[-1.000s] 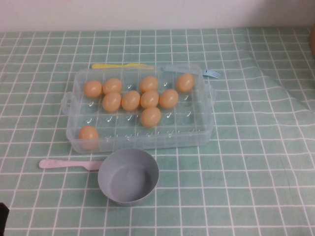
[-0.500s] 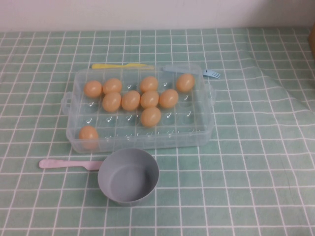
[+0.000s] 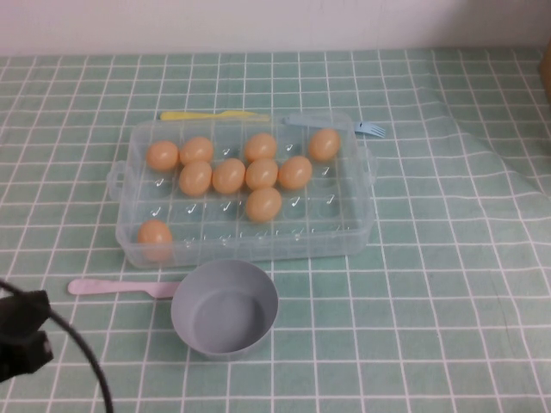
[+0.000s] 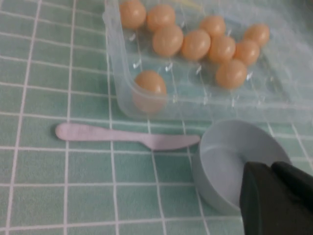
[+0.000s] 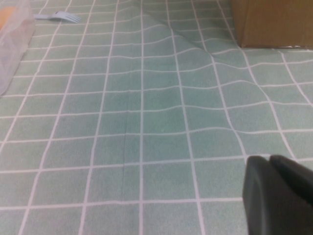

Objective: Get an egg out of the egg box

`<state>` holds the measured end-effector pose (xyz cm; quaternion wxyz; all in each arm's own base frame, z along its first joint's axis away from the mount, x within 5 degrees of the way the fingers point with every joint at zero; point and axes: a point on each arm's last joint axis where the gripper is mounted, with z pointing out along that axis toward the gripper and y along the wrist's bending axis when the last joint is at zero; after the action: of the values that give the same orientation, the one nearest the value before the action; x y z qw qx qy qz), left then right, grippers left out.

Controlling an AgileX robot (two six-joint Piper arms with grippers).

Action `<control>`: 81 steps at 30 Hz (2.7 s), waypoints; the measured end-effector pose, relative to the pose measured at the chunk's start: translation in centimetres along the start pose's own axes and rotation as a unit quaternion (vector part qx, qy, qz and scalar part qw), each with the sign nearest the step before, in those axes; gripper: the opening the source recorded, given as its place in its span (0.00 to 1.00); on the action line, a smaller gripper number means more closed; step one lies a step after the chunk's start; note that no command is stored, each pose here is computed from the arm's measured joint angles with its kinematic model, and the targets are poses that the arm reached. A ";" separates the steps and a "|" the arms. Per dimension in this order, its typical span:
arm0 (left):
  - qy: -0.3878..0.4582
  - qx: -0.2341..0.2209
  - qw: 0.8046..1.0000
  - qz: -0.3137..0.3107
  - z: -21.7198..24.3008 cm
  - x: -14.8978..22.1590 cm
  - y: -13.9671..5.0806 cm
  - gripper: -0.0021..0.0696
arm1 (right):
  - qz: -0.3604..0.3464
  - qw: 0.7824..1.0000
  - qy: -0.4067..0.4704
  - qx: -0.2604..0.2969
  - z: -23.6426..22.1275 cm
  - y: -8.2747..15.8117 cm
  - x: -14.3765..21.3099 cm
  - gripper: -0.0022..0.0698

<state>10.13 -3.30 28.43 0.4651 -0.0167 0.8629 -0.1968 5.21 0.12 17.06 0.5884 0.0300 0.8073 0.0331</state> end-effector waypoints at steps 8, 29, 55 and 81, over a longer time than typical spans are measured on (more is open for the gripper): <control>0.188 -0.006 0.977 0.098 4.8 -6.7 -1.3 0.02 | 0.000 1.000 0.000 0.000 0.0 0.0 0.0 0.01; 0.310 0.021 0.909 0.279 22.5 -15.1 -7.5 0.02 | 0.000 1.000 0.000 0.000 0.0 0.0 0.0 0.01; 0.393 -0.059 0.864 0.309 27.5 -12.0 -8.4 0.02 | 0.000 1.000 0.000 0.000 0.0 0.0 0.0 0.01; 0.384 -0.136 0.892 0.194 28.0 -11.7 -7.7 0.68 | 0.000 1.000 0.000 0.000 0.0 0.0 0.0 0.01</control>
<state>38.27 -17.01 26.75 0.1200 0.1648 0.9787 0.0260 5.21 0.12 17.06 0.5884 0.0300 0.8073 0.0331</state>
